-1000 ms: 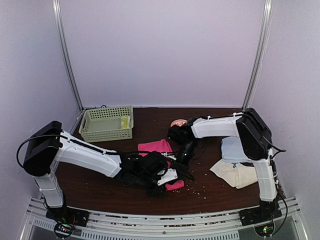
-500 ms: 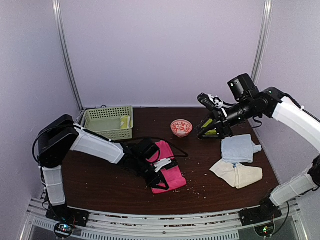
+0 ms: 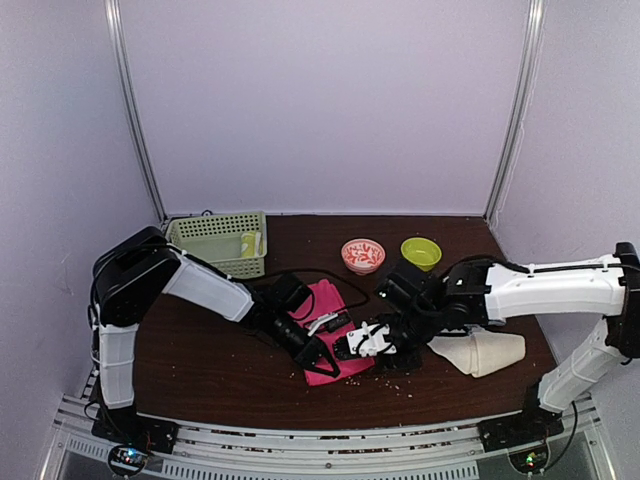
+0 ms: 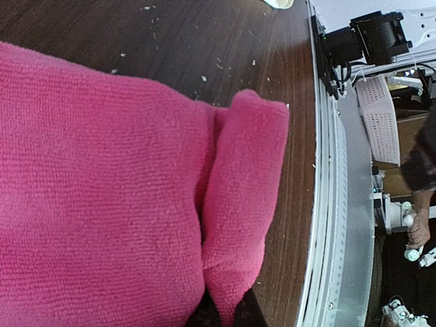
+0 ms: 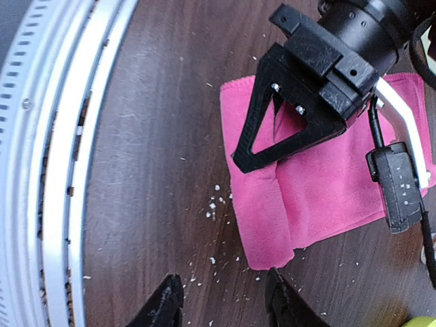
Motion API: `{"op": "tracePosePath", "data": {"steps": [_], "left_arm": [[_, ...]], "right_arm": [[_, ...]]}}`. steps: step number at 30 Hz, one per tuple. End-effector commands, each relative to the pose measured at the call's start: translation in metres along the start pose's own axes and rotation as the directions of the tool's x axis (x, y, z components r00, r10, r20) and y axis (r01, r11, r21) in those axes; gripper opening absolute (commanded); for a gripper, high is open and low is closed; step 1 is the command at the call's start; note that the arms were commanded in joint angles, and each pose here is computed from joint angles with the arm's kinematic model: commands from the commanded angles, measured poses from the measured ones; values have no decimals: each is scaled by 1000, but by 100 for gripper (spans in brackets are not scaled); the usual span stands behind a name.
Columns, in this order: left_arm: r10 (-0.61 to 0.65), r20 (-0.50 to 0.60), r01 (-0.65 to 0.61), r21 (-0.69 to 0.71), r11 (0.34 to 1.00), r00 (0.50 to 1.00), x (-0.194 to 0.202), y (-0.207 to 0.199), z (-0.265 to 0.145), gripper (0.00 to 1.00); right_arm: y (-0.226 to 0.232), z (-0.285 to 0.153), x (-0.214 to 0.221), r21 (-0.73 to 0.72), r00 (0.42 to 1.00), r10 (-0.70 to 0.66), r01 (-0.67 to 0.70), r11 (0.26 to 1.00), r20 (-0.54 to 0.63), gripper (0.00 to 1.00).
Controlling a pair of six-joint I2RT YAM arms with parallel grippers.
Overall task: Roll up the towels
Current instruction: Roll the towel at the center of the board.
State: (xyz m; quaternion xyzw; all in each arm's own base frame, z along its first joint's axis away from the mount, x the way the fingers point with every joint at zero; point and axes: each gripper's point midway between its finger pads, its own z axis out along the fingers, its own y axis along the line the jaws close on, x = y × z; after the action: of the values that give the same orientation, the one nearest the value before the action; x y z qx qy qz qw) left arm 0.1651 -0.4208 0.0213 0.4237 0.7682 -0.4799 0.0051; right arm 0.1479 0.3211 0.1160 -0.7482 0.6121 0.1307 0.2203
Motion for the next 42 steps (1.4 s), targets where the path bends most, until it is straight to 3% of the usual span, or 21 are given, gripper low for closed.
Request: {"op": "tracePosePath", "data": {"steps": [1,7,14,17,21,26,31,36,39,42], "left_arm": [[-100,-79,97,-50,994,992,29,20,10,0],[-126,-116,119,-70,990,985,35,29,15,1],[-120,-119,114,-60,992,986,33,28,15,1],[-117,-123,109,-66,992,986,34,28,15,2],[-79,-109,71,-81,994,991,30,23,8,11],[9,-53,-21,-230,973,999,13,14,-25,26],[94,70,-53,-452,890,993,1,5,-80,30],[248,235,-52,-617,785,940,-9,-26,-135,35],[457,221,-166,-727,666,862,-13,-66,-149,40],[608,124,-309,-771,556,784,-8,-101,-138,45]], "right_arm": [[-41,23,-2,234,995,-77,91,968,-67,49],[-34,60,9,195,981,-153,174,965,-120,51],[-25,93,27,128,967,-187,211,969,-175,42],[-21,104,36,99,960,-196,218,971,-200,34],[-5,109,40,5,961,-201,206,979,-190,11],[25,103,39,-165,972,-151,122,979,-178,5],[49,91,37,-308,977,10,-77,948,-213,4],[46,85,26,-465,953,183,-280,840,-243,3],[28,89,28,-521,917,285,-393,758,-278,3],[9,99,41,-554,868,359,-496,669,-343,2]]}}
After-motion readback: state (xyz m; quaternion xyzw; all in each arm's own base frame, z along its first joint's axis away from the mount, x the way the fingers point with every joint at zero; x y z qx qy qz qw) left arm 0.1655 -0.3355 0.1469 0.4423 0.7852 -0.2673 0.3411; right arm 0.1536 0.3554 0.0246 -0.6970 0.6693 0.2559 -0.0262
